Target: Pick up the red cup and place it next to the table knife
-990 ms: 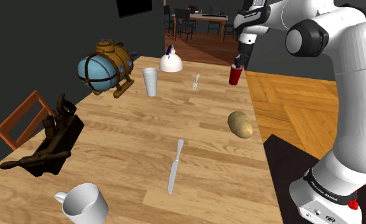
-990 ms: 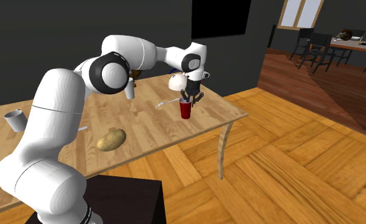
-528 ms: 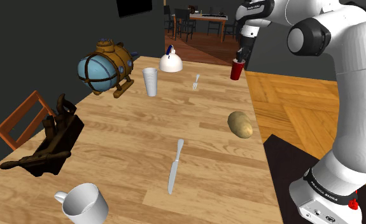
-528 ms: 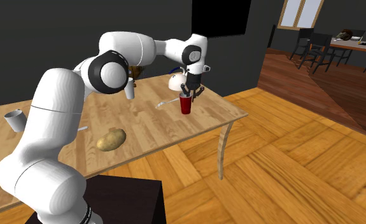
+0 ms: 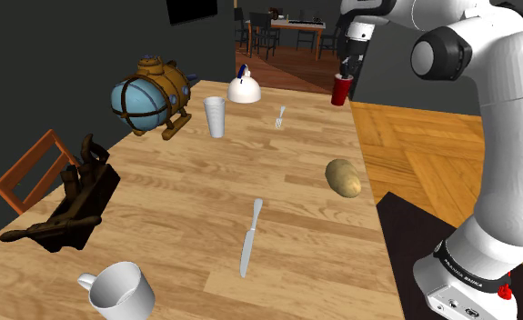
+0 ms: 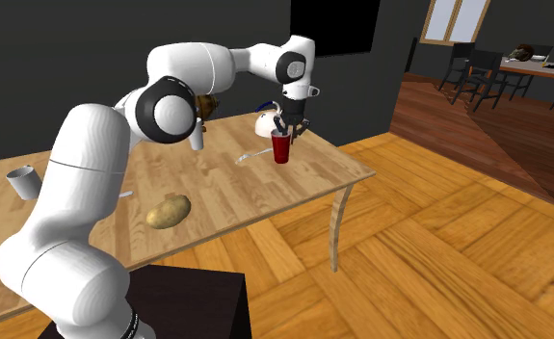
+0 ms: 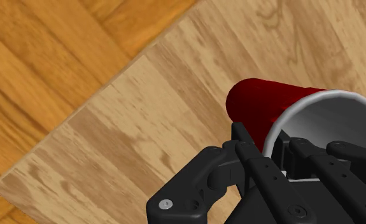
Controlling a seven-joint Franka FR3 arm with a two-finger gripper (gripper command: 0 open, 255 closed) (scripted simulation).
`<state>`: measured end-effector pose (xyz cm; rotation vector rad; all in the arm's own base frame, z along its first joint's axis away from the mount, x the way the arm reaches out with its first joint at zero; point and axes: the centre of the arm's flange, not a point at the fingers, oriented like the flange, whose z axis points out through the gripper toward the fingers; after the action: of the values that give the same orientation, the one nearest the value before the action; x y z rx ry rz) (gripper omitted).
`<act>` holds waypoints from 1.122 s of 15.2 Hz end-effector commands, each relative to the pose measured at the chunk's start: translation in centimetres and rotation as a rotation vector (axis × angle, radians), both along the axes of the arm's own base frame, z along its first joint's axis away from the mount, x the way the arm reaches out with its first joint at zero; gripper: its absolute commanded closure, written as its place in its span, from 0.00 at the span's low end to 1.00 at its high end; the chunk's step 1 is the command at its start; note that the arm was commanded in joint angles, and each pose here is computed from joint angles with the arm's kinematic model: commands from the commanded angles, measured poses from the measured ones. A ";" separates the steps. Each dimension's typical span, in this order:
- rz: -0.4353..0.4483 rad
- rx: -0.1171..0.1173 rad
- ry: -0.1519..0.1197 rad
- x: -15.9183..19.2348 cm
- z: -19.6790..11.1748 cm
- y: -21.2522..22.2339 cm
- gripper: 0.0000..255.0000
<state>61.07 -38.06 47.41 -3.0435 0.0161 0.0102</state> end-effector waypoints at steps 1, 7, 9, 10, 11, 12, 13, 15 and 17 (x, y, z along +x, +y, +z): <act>0.000 0.000 0.000 0.0 1.0 0.0 1.00; 0.000 0.000 0.000 0.0 4.2 0.0 1.00; 0.000 0.000 0.000 0.0 5.2 0.0 1.00; 0.000 0.000 0.000 0.0 5.8 0.0 1.00; 0.000 0.000 0.000 0.0 6.3 0.0 1.00; 0.000 0.000 0.000 0.0 6.8 0.0 1.00; 0.000 0.000 0.000 0.0 7.3 0.0 1.00; 0.000 0.000 0.000 -1.2 7.3 2.4 1.00; 0.000 0.000 0.000 -2.3 7.4 4.7 1.00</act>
<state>59.54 -34.87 55.11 -3.0453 0.0188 0.0110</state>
